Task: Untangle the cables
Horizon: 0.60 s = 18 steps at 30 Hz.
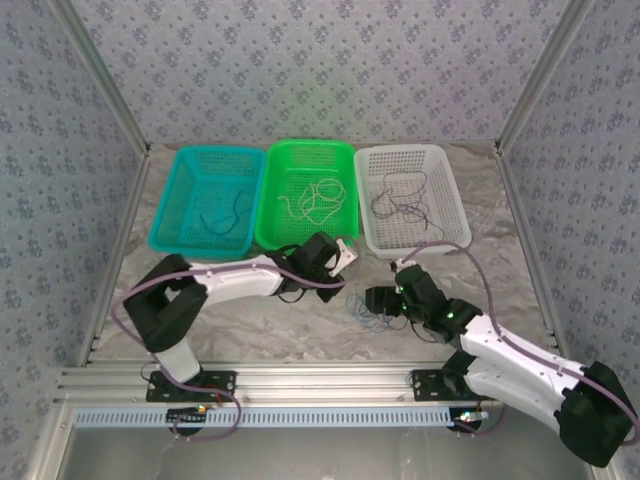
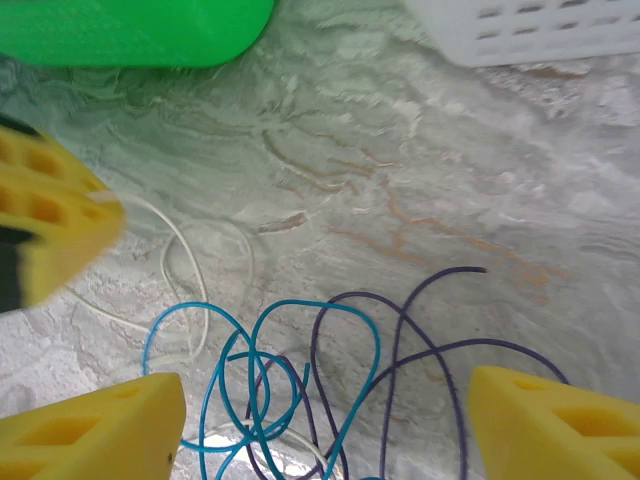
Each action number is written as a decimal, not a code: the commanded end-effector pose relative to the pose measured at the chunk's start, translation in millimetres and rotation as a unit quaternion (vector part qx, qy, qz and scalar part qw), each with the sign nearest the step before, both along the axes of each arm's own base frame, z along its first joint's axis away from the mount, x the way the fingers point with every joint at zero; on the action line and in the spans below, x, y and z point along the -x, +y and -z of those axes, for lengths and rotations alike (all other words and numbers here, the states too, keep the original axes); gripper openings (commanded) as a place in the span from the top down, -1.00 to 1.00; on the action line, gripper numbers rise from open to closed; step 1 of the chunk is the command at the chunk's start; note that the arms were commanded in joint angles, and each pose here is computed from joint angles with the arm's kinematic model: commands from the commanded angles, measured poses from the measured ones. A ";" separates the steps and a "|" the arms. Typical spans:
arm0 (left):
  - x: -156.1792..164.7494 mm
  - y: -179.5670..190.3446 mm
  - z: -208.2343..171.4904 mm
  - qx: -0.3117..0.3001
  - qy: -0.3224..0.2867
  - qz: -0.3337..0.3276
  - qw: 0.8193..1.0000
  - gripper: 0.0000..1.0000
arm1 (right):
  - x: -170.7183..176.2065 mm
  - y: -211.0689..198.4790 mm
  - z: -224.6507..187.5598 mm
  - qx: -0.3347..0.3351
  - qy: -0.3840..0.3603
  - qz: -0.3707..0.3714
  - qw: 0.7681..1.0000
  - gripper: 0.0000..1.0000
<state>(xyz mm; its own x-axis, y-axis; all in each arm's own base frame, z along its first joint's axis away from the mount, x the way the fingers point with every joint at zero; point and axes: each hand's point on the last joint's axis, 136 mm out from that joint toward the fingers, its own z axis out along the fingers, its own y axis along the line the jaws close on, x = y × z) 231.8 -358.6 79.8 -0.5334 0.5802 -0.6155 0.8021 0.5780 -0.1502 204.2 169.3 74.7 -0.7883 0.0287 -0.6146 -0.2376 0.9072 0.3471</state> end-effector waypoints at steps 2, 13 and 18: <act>-4.8 -7.2 -65.5 0.061 -0.039 -0.011 0.997 1.00 | -7.3 22.6 -3.2 -0.013 -0.024 -0.011 1.000 -0.66; 2.2 7.0 -123.2 0.127 -0.062 -0.039 0.989 1.00 | -25.8 41.9 -11.1 0.000 -0.068 0.001 0.998 -0.78; -6.5 21.7 -161.1 0.151 -0.110 -0.074 0.980 1.00 | -23.1 49.3 0.8 -0.004 -0.045 -0.010 0.999 -0.65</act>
